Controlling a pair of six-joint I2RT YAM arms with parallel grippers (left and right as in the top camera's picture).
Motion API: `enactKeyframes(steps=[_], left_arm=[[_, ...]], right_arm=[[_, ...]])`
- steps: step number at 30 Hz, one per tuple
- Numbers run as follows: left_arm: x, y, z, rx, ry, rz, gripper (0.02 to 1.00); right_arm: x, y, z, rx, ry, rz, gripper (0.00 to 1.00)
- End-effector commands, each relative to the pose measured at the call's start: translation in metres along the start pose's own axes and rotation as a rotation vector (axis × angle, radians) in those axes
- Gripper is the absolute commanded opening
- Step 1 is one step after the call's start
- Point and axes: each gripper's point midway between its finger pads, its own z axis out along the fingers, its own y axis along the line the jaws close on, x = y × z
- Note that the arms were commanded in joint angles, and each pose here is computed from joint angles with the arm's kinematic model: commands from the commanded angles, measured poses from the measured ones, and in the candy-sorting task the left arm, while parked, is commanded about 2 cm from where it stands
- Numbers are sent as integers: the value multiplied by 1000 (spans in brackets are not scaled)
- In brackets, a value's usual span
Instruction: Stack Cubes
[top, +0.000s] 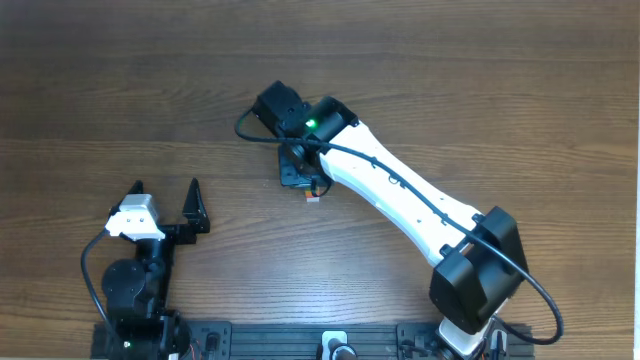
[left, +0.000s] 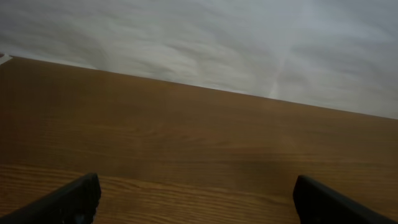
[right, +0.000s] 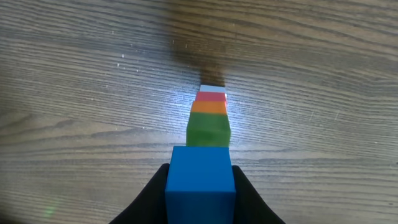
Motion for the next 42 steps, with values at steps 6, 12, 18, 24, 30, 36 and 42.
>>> enactKeyframes(steps=[6, 12, 18, 24, 30, 36, 42], left_arm=[[1, -1, 0, 10, 1, 15, 1000], [1, -1, 0, 10, 1, 15, 1000], [2, -1, 0, 9, 1, 15, 1000], [2, -1, 0, 9, 1, 15, 998], [1, -1, 0, 10, 1, 15, 1000], [1, -1, 0, 10, 1, 15, 1000], [1, -1, 0, 10, 1, 15, 1000]], right_arm=[[-4, 1, 7, 16, 5, 26, 12], [-4, 0, 8, 21, 9, 30, 9], [-4, -3, 11, 33, 19, 35, 12], [-3, -5, 14, 41, 29, 36, 12], [-3, -5, 15, 42, 31, 36, 9], [-3, -5, 15, 45, 28, 36, 12], [-4, -6, 16, 46, 29, 38, 25]])
